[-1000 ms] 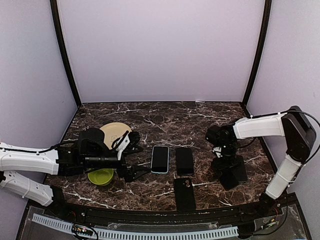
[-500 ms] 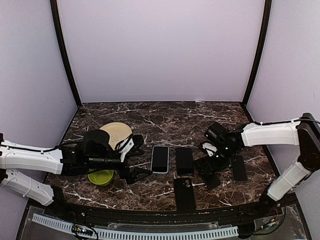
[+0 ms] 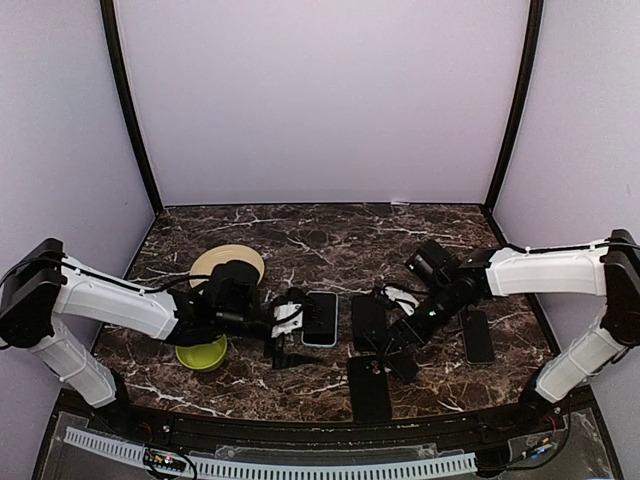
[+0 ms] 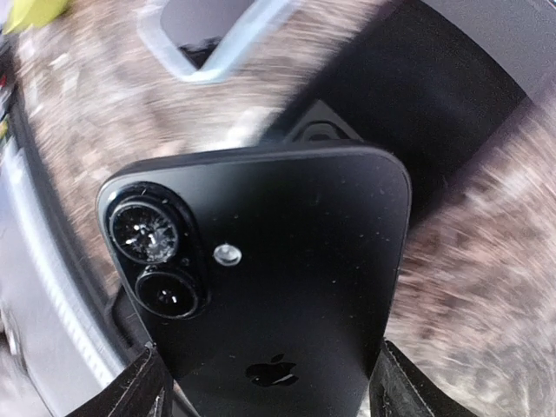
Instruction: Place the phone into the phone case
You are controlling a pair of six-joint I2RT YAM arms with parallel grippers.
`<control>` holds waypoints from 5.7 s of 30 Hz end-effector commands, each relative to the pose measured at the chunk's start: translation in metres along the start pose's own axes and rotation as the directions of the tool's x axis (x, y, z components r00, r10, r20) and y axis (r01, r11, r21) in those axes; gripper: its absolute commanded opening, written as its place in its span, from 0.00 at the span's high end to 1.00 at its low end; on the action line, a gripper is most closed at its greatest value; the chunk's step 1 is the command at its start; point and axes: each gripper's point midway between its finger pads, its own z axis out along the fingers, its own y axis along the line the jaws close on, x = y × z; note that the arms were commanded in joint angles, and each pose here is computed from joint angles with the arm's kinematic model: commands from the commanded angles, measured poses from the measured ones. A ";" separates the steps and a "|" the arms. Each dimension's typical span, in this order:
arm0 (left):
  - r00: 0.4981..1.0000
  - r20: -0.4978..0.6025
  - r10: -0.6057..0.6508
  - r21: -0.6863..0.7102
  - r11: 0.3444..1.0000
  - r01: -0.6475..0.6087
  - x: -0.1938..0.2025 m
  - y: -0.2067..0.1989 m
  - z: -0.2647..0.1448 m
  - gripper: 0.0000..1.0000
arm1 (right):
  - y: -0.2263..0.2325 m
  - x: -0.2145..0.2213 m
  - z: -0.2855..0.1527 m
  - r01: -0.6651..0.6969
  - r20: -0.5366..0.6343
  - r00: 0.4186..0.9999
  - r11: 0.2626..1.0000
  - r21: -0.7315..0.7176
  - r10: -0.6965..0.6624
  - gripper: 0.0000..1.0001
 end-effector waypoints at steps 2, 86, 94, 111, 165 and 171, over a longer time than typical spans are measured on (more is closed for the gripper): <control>0.899 0.129 0.419 0.076 0.900 -0.430 -0.040 0.019 0.005 0.01 | 0.074 -0.020 -0.028 0.339 0.074 0.941 0.926 -0.168 -0.331 0.63; 0.918 -0.358 -0.173 0.048 0.978 0.203 0.025 -0.104 0.045 0.62 | 0.068 -0.007 -0.008 -0.553 0.197 0.730 0.735 -0.392 0.654 1.00; 0.924 -0.346 -0.162 0.139 0.965 0.221 0.031 -0.127 0.065 0.64 | 0.063 0.004 0.019 -0.596 0.160 0.723 0.723 -0.349 0.672 1.00; 0.921 -0.361 -0.147 0.225 0.945 0.239 0.040 -0.144 0.082 0.66 | 0.072 0.035 0.032 -0.582 0.078 0.784 0.773 -0.251 0.616 1.00; 0.914 -0.387 -0.121 0.214 0.952 0.217 0.049 -0.130 0.099 0.67 | 0.042 0.096 0.080 -0.511 -0.065 0.841 0.827 0.235 0.537 0.98; 0.908 -0.368 -0.202 0.144 0.952 0.270 0.044 -0.103 0.096 0.67 | 0.014 0.126 0.082 -0.456 -0.076 0.845 0.787 0.415 0.530 0.99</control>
